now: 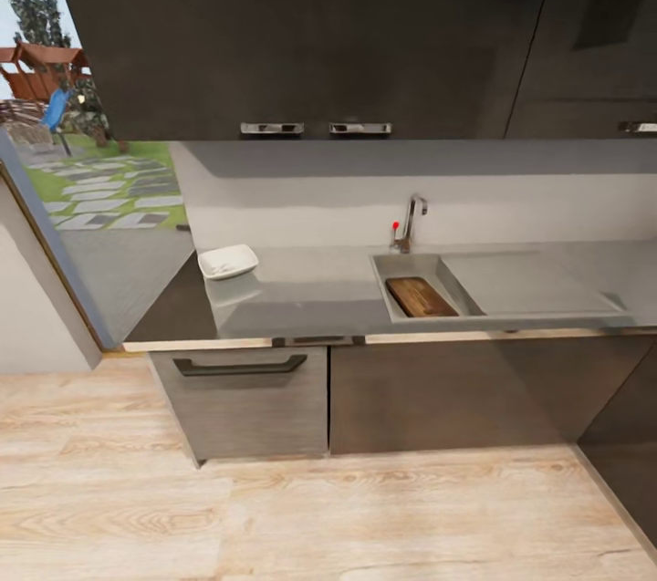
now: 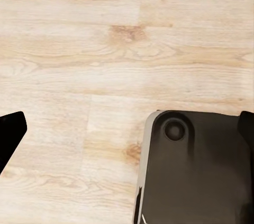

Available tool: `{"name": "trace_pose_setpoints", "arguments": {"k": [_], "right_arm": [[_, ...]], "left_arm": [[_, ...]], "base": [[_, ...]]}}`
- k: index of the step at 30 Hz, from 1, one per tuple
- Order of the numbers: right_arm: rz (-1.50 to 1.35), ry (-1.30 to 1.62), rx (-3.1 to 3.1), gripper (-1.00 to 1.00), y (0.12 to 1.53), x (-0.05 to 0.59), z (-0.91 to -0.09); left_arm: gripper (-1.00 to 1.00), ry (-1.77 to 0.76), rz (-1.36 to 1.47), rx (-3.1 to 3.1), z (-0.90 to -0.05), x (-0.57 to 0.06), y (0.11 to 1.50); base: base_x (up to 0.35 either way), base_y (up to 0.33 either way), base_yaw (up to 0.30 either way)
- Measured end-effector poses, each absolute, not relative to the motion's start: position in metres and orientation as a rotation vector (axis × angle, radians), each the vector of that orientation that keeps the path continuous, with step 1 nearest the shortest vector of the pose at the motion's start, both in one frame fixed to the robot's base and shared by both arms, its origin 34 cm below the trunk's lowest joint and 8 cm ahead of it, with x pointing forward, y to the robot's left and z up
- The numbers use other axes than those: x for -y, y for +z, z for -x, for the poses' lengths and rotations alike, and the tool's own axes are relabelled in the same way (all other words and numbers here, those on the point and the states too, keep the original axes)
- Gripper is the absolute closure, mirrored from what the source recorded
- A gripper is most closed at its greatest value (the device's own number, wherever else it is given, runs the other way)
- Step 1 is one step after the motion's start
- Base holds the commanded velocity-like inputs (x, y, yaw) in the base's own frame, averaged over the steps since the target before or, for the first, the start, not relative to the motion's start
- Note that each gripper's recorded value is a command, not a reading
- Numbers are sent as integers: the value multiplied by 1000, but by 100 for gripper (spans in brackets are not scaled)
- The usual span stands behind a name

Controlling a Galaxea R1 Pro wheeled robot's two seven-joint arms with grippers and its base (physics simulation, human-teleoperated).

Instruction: In the kitchen, take the Vidalia onion out of the sink, dice it on the chopping board with the paring knife, put the diced onion into the bowl on the countertop, then place both the paring knife and the chopping board into the sink.

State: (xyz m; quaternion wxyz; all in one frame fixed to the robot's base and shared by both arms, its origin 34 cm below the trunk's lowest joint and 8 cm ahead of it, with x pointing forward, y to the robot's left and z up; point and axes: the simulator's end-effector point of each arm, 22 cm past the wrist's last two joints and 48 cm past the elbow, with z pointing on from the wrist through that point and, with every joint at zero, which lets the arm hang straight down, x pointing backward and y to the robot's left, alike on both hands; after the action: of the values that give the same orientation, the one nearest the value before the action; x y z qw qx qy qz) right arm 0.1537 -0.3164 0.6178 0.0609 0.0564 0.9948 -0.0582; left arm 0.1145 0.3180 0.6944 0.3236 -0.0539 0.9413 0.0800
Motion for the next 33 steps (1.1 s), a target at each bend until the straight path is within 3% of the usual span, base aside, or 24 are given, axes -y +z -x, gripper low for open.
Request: {"name": "trace_pose_setpoints", "arguments": {"k": [33], "right_arm": [[-183, -116, -2979, -100, 617, 284, -166]], "left_arm": [[-100, 208, 143, -2450, -121, -318, 695]], "base": [[0, 0, 0]]}}
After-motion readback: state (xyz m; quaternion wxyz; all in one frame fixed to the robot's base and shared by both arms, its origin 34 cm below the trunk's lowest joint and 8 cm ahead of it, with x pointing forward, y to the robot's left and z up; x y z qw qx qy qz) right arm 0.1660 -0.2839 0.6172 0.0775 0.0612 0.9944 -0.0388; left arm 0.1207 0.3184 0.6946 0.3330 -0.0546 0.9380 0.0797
